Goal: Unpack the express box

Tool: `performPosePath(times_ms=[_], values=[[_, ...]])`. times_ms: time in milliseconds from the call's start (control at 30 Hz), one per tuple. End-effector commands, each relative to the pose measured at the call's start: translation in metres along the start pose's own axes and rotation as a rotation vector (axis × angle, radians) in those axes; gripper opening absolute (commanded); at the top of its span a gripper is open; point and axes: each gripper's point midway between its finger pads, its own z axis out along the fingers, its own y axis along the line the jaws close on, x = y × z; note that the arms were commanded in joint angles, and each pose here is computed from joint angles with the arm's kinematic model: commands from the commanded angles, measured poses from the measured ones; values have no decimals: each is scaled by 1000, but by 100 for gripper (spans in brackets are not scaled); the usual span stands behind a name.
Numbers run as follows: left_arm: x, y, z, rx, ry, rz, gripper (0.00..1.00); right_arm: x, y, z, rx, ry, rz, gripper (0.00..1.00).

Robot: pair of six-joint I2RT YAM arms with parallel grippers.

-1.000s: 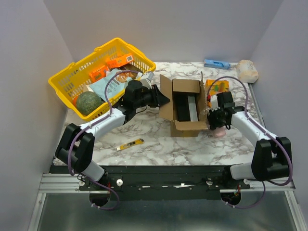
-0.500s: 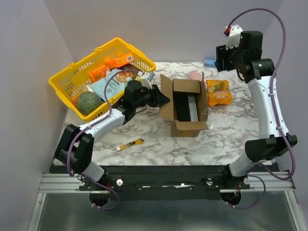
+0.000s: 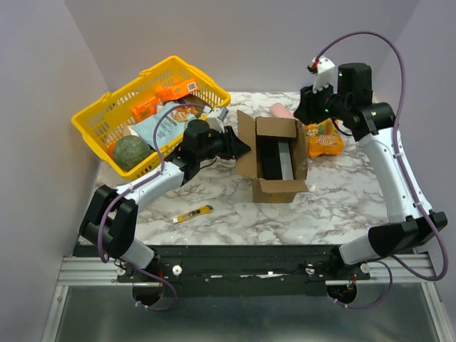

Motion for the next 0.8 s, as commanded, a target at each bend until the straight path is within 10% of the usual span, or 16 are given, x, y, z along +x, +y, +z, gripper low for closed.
performPosePath(times_ms=[0, 367, 767], values=[[-1, -3, -1, 13, -9, 10, 36, -3, 76, 12, -203, -37, -62, 47], [3, 4, -7, -29, -19, -21, 35, 131, 61, 81, 71, 329, 166, 39], [10, 6, -9, -25, -12, -20, 34, 186, 22, 128, 296, 489, 86, 67]])
